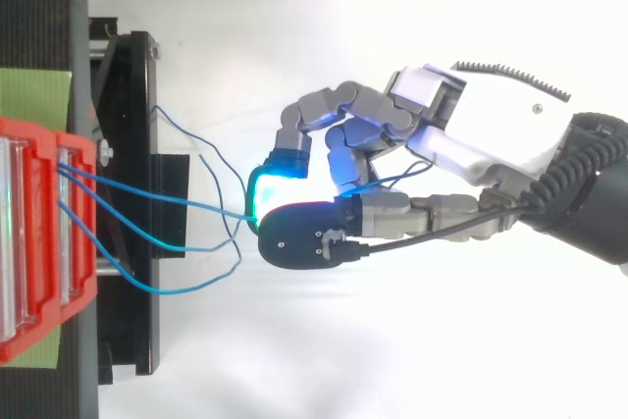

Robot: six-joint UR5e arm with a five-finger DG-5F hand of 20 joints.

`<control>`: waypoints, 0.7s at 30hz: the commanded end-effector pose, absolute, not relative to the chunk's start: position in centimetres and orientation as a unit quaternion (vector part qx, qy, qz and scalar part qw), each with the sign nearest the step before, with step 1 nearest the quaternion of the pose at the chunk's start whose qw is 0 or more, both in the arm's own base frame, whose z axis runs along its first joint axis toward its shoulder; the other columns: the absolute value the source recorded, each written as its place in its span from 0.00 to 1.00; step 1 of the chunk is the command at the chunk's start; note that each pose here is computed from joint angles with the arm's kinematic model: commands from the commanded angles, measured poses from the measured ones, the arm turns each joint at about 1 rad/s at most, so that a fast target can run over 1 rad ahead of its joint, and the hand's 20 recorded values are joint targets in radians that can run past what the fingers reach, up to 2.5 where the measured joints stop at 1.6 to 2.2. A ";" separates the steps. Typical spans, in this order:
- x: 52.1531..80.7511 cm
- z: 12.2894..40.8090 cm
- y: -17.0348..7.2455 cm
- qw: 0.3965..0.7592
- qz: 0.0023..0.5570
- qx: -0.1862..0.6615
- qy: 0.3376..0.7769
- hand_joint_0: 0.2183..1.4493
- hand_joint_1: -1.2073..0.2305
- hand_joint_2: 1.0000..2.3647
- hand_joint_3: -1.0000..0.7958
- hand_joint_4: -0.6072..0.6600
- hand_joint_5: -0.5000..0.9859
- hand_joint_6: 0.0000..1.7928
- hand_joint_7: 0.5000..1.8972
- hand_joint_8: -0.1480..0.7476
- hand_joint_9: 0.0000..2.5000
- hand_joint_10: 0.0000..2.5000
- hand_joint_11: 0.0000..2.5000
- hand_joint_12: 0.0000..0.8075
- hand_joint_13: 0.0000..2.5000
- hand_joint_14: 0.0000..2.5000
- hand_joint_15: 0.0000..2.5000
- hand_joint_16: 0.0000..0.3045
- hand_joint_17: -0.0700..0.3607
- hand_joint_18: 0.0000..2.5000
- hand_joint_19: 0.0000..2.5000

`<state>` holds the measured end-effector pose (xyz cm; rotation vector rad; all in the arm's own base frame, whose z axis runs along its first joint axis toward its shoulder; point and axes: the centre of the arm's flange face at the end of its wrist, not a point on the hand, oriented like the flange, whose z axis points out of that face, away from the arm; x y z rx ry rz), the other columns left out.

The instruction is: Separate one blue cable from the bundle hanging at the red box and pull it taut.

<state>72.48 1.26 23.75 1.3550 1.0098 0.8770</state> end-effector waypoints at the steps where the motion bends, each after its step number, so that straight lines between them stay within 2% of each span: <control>1: 72.5 23.7 1.3 0.580 0.376 0.580 0.432 0.47 0.38 0.27 0.67 0.67 0.18 0.54 0.42 0.53 0.28 0.68 0.45 0.42 0.24 1.00 0.43 0.08 0.30 0.37 0.81; 21: 72.5 23.7 1.3 0.580 0.375 0.580 0.432 0.47 0.38 0.27 0.67 0.67 0.18 0.54 0.42 0.54 0.28 0.68 0.45 0.42 0.24 1.00 0.43 0.08 0.30 0.38 0.82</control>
